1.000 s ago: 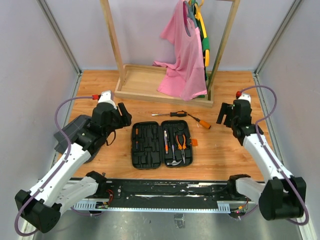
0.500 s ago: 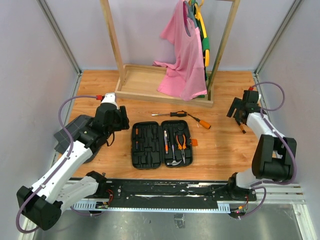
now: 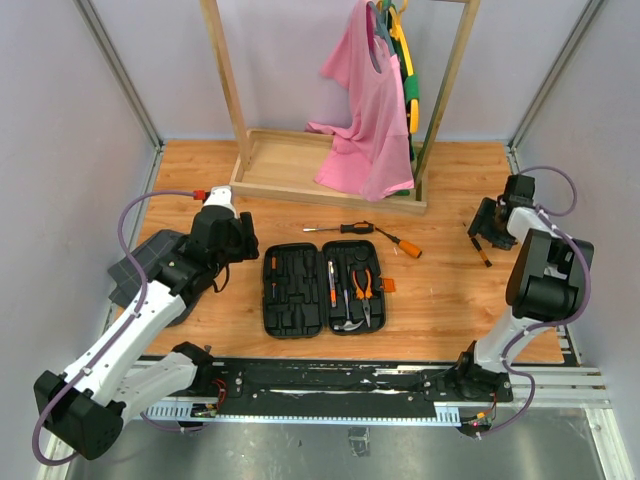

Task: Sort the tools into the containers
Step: Adjust the storage box at the center of the board, then pick up the screwdriver from the center of the board.

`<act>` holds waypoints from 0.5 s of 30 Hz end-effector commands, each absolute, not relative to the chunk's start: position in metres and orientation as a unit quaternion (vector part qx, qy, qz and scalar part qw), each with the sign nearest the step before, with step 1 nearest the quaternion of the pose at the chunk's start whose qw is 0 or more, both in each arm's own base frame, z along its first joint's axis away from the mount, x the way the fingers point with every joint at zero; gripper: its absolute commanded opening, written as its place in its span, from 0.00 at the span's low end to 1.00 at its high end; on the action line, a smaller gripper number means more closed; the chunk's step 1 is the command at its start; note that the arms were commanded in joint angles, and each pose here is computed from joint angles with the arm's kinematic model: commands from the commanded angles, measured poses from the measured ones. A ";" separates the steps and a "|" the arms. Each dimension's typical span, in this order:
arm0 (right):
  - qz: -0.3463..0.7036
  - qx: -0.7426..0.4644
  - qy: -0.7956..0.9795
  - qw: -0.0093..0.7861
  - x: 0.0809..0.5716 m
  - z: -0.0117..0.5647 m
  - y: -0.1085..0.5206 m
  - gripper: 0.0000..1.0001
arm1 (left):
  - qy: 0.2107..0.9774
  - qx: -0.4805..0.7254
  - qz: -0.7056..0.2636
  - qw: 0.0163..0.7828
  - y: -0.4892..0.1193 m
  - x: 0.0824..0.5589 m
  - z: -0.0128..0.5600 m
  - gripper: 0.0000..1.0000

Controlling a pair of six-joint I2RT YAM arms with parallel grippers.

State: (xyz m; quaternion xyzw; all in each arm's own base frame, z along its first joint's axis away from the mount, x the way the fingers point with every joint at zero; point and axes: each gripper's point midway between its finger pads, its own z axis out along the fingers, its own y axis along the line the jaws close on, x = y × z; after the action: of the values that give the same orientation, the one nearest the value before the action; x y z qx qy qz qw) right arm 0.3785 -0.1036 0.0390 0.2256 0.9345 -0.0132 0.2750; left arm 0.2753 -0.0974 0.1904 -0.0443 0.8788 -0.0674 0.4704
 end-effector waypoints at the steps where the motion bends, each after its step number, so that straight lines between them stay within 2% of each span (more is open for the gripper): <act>1: 0.009 0.206 0.946 0.249 0.375 0.036 -0.099 0.63 | 0.879 -0.037 -0.064 0.471 -0.098 0.276 0.191 0.66; 15: -0.011 0.173 0.967 0.186 0.365 0.013 -0.085 0.49 | 0.881 -0.035 -0.061 0.467 -0.098 0.276 0.188 0.65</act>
State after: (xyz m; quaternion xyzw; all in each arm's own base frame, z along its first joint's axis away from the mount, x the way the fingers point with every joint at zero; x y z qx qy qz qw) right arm 0.3725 -0.0919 0.0221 0.1983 0.9546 0.0073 0.2221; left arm 0.2762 -0.0977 0.1868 -0.0417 0.8818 -0.0638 0.4654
